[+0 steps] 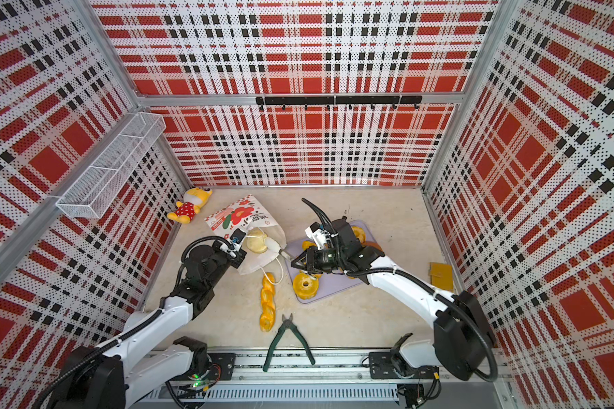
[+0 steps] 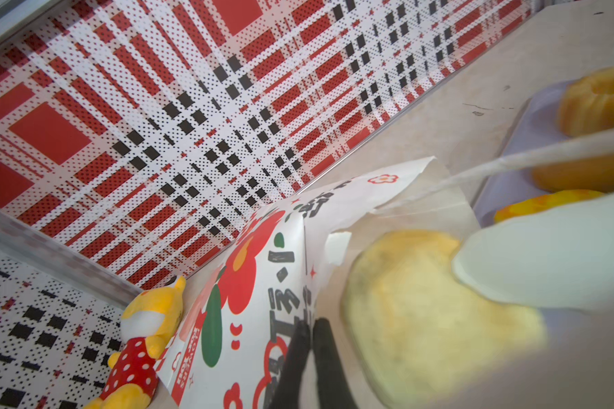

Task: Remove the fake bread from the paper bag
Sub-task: 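Carry the round bread with the right tongs onto the lavender tray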

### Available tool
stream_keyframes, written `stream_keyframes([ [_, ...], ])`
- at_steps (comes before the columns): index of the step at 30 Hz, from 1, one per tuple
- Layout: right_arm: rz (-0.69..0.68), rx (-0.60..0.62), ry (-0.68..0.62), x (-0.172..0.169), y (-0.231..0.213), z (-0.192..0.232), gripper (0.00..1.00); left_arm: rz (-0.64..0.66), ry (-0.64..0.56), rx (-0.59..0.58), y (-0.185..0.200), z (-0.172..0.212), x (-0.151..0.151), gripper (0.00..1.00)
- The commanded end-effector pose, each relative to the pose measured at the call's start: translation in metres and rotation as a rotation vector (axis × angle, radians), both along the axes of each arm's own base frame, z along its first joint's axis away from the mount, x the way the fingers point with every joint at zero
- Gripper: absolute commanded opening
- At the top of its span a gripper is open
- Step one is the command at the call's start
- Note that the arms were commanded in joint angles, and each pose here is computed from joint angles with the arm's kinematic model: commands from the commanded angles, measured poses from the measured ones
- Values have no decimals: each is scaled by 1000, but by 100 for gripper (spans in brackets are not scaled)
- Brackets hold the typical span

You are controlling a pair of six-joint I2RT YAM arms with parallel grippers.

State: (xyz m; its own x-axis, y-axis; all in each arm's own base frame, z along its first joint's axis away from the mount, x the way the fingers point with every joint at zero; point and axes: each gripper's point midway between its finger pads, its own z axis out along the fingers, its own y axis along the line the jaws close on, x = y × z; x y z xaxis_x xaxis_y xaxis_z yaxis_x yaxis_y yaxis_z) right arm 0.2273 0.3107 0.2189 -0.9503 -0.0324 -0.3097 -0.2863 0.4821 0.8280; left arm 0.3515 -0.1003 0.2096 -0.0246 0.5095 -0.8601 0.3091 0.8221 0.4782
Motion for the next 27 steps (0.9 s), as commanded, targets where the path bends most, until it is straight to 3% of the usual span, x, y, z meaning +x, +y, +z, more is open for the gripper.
stream_keyframes([
  [1,-13,-64,-41,-18,-29,6,0,95,-33,-21,12,24,13,0],
  [10,-115,-239,-21,-67,-114,7,0,186,-9,-73,22,43,26,0],
  [17,-183,-284,17,-62,-145,-17,0,190,69,-167,13,44,23,0],
  [24,-190,-321,37,-52,-148,-36,0,233,35,-291,22,68,12,0],
  [25,-192,-325,43,-51,-148,-40,2,267,41,-330,27,74,12,0],
  [27,-199,-336,47,-50,-150,-44,17,313,79,-377,33,79,12,0],
])
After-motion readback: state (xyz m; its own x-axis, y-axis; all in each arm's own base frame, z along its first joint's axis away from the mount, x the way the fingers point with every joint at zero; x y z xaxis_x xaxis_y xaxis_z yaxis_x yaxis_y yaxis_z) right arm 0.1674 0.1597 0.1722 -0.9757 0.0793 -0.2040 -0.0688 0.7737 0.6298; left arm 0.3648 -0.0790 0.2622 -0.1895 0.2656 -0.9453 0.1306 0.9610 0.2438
